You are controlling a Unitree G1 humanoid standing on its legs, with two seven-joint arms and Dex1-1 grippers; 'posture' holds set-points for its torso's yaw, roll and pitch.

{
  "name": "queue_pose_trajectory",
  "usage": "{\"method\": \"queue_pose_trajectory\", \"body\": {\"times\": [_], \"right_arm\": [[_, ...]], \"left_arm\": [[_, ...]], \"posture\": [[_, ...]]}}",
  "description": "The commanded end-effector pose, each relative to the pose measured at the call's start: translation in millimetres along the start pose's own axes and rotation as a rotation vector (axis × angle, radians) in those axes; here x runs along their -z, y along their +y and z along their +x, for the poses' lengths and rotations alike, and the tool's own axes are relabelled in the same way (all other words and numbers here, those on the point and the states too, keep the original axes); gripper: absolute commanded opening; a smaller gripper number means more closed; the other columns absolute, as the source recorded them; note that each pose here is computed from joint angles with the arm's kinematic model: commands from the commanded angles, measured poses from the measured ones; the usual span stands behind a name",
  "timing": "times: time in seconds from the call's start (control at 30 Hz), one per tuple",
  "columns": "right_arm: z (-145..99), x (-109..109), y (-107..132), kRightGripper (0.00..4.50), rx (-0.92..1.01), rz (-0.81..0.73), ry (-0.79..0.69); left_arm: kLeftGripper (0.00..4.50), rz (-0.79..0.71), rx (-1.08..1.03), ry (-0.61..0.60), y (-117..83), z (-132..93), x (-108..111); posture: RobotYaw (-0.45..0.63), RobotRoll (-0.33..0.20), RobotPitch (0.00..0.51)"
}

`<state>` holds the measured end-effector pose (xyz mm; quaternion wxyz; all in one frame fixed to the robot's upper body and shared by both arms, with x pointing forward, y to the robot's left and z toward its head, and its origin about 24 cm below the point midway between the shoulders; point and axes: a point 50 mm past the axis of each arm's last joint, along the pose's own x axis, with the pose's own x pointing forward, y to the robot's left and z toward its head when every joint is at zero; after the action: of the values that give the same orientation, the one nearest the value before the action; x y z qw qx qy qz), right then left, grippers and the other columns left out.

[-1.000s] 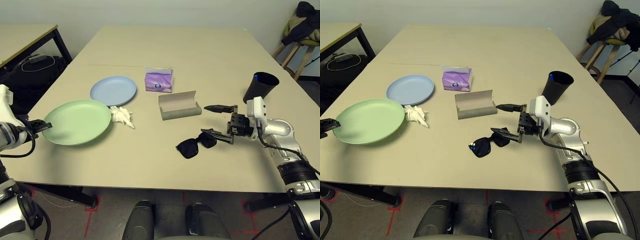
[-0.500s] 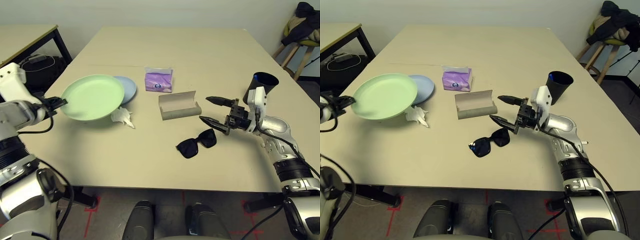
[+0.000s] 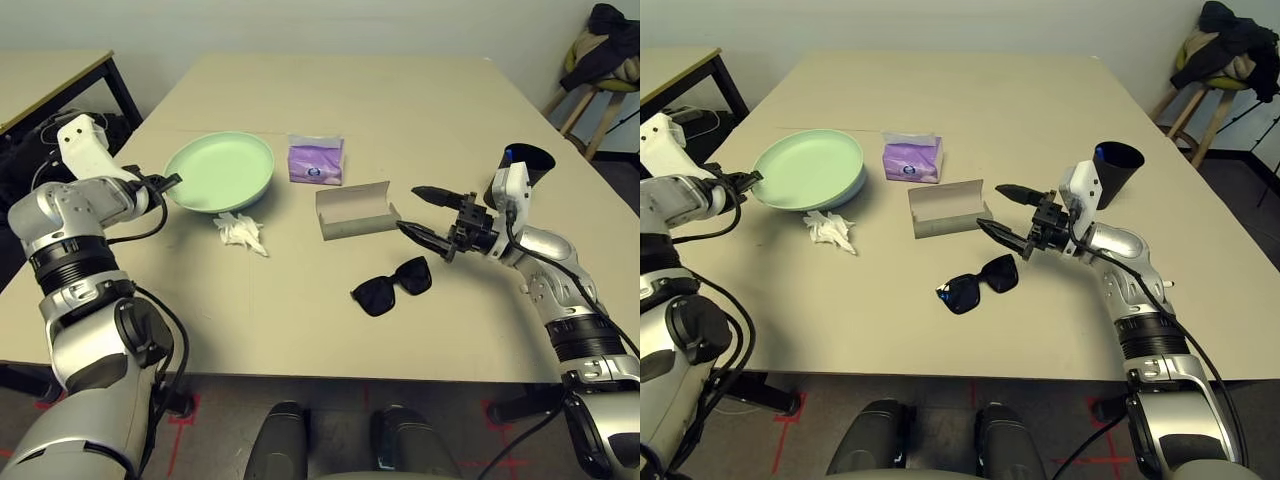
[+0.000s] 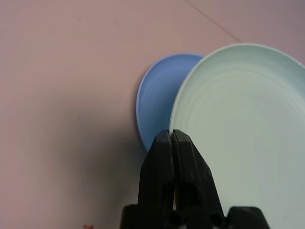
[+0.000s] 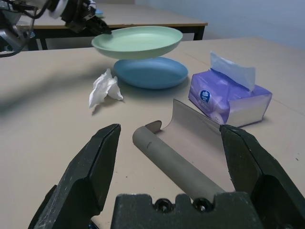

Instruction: Organize and tidy the items on the table.

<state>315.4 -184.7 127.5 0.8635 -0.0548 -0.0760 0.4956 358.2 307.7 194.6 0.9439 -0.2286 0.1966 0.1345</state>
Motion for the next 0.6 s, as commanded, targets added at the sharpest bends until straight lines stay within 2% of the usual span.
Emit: {"method": "queue_pose_trajectory", "body": {"times": [0.03, 0.3, 0.43, 0.53, 0.6], "right_arm": [[-1, -4, 2, 4.5, 0.009, -0.006, -0.015], [-1, -7, 3, 4.5, 0.014, -0.013, -0.019], [-2, -7, 4, 4.5, 0.018, -0.016, -0.02], [-1, -7, 4, 4.5, 0.018, -0.022, -0.016], [-1, -8, 5, 4.5, 0.019, -0.022, -0.017]], "left_arm": [[0.01, -0.009, -0.019, -0.023, -9, 9, -2], [0.01, -0.036, -0.074, -0.067, -15, 25, 1], [0.01, 0.009, -0.102, -0.121, -15, 30, 3], [0.76, 0.073, -0.055, -0.145, -22, 34, 7], [1.52, 0.118, -0.042, -0.16, -24, 35, 9]], "posture": [[0.21, 0.0, 0.042], [0.19, 0.0, 0.041], [0.19, 0.0, 0.041], [0.19, 0.0, 0.038], [0.19, 0.0, 0.038]]}}
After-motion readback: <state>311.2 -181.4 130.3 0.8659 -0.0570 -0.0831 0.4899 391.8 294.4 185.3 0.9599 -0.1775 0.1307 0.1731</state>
